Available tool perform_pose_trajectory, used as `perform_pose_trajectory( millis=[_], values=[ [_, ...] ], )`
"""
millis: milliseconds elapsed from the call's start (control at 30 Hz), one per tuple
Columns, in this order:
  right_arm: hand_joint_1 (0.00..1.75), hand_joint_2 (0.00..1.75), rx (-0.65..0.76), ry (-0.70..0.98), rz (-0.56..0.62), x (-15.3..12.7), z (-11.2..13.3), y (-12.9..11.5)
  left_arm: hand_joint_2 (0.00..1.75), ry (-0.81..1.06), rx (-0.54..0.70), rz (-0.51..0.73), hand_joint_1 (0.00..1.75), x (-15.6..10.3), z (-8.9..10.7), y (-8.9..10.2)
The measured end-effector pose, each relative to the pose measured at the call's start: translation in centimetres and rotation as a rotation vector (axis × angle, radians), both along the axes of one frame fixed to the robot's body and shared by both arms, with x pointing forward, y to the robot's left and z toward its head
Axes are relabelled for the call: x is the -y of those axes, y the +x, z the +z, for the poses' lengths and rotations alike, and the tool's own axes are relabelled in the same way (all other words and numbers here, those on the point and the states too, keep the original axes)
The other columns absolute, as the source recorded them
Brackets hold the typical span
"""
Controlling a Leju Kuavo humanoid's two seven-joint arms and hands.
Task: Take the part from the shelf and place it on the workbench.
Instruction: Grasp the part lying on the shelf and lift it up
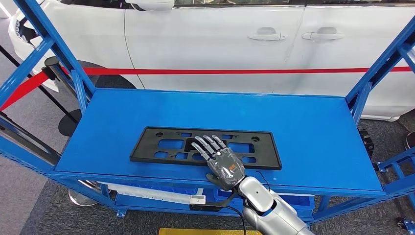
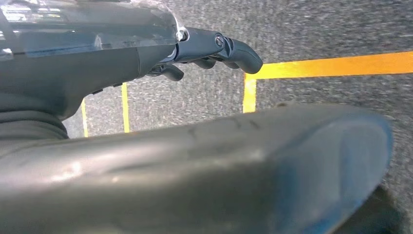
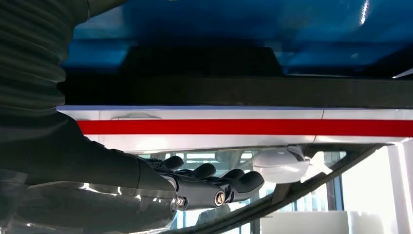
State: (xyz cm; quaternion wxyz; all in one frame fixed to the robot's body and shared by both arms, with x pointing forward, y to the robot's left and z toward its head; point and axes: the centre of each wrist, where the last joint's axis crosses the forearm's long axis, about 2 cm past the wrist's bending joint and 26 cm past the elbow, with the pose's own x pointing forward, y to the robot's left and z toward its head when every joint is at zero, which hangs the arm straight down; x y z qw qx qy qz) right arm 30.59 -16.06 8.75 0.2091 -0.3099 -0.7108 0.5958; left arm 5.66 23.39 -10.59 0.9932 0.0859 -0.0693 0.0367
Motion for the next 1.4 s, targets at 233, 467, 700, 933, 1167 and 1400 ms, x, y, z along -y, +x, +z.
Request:
perform_pose_trajectory(
  millis=[233,467,700,933,1167,1400],
  values=[
    [0.0,1.75,-0.017,-0.005,0.001,-0.1,0.2,0.7,0.0,-0.002,-0.001,0.0,0.0,0.1,0.0,0.0],
    [0.0,1.75,-0.053,-0.053,0.013,-1.4,1.4,3.4,0.0,-0.014,-0.003,0.004,0.0,0.4,0.0,-0.1],
    [0.0,1.75,0.015,-0.066,0.018,-1.7,1.8,4.2,0.0,-0.023,0.001,0.002,0.0,0.5,0.0,-0.2],
    [0.0,1.75,0.219,-0.184,-0.052,-2.0,2.5,5.3,0.0,-0.027,0.002,0.001,0.0,0.6,0.0,-0.5],
    [0.0,1.75,0.216,-0.292,-0.136,-2.1,3.2,6.6,0.0,-0.031,0.004,0.005,0.0,0.8,0.0,-0.5],
    [1.75,1.75,0.178,-0.389,-0.169,-1.9,3.3,7.3,0.0,-0.032,0.016,0.02,0.0,0.8,0.0,-0.5]
  ],
)
